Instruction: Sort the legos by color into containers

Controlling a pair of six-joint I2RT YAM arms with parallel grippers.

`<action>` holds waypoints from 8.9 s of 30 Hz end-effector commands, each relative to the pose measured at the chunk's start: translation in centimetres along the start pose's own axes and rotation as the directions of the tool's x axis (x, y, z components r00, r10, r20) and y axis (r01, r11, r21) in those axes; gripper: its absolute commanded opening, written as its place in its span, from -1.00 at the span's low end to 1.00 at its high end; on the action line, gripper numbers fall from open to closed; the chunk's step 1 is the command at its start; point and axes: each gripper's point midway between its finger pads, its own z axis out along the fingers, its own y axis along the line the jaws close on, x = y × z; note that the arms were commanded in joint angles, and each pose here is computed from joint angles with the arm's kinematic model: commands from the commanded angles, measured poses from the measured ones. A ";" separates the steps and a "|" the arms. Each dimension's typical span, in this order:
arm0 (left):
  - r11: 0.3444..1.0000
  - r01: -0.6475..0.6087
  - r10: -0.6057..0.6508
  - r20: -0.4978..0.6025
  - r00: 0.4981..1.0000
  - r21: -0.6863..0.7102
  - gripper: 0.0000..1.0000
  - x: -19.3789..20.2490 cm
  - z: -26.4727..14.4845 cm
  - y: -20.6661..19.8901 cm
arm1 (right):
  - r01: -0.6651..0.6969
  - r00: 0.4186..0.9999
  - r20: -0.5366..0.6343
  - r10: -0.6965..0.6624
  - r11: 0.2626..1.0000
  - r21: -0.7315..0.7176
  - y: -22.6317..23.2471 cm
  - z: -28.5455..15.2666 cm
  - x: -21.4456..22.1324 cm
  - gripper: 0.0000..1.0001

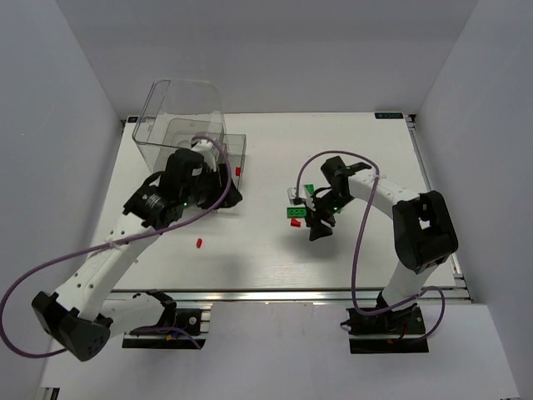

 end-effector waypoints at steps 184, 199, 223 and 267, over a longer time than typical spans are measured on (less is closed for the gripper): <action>0.964 0.000 -0.012 0.045 0.999 0.265 0.79 -2.8 7.8 -5.2 | -0.435 0.566 -0.205 0.798 0.501 0.748 1.9 -23.8 22.6 0.78; 0.970 0.083 -0.095 0.044 0.995 0.229 0.80 0.0 5.2 -3.4 | -0.395 0.468 -0.340 0.816 0.537 0.745 2.5 -20.3 28.7 0.76; 0.986 0.079 -0.117 0.265 0.957 0.148 0.79 -2.8 -2.5 -1.7 | -0.646 0.763 0.208 0.612 0.740 0.187 -7.6 -13.3 -3.4 -1.00; 0.976 0.213 -0.218 0.331 0.918 0.053 0.72 -3.4 -5.9 0.5 | -0.520 0.633 0.705 0.319 0.850 0.082 -20.9 -1.0 -31.0 0.37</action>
